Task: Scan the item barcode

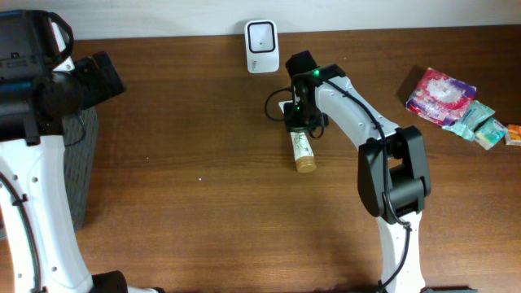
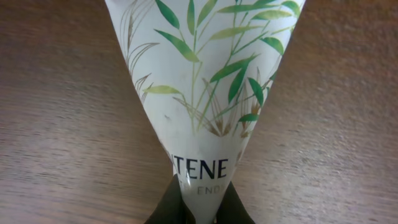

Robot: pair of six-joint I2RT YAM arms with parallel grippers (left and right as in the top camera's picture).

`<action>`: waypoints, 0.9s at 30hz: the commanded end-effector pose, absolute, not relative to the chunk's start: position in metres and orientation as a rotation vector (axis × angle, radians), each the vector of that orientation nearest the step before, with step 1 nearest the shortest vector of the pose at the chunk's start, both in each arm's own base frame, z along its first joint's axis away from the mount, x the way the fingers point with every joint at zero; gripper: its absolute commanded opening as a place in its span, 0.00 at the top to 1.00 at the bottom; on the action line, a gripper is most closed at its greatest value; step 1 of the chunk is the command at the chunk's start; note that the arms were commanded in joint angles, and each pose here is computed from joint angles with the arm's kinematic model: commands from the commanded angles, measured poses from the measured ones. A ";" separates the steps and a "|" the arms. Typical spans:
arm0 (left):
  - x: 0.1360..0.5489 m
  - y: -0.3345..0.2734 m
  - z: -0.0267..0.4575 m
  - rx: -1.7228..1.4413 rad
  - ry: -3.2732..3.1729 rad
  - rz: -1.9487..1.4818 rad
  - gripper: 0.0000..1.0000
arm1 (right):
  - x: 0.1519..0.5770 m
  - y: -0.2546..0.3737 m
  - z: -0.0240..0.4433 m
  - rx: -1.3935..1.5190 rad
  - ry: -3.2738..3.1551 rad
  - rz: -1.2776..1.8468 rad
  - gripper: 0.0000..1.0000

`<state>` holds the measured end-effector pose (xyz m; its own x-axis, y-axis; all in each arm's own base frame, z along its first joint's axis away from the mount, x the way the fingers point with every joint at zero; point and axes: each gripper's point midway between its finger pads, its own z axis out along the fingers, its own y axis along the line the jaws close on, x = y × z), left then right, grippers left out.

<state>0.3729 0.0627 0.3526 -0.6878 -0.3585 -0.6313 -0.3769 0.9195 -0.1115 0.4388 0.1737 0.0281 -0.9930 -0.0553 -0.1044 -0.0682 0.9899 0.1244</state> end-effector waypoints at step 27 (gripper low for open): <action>0.371 0.065 0.356 -0.533 2.377 0.039 0.01 | 0.650 0.239 0.215 -0.092 1.990 0.493 0.96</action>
<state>0.3729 0.0628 0.3527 -0.6875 -0.3584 -0.6316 -0.3771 0.9195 -0.1113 0.6506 0.2491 0.1704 -0.5170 0.1165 -0.8480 -0.2816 0.9124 0.2970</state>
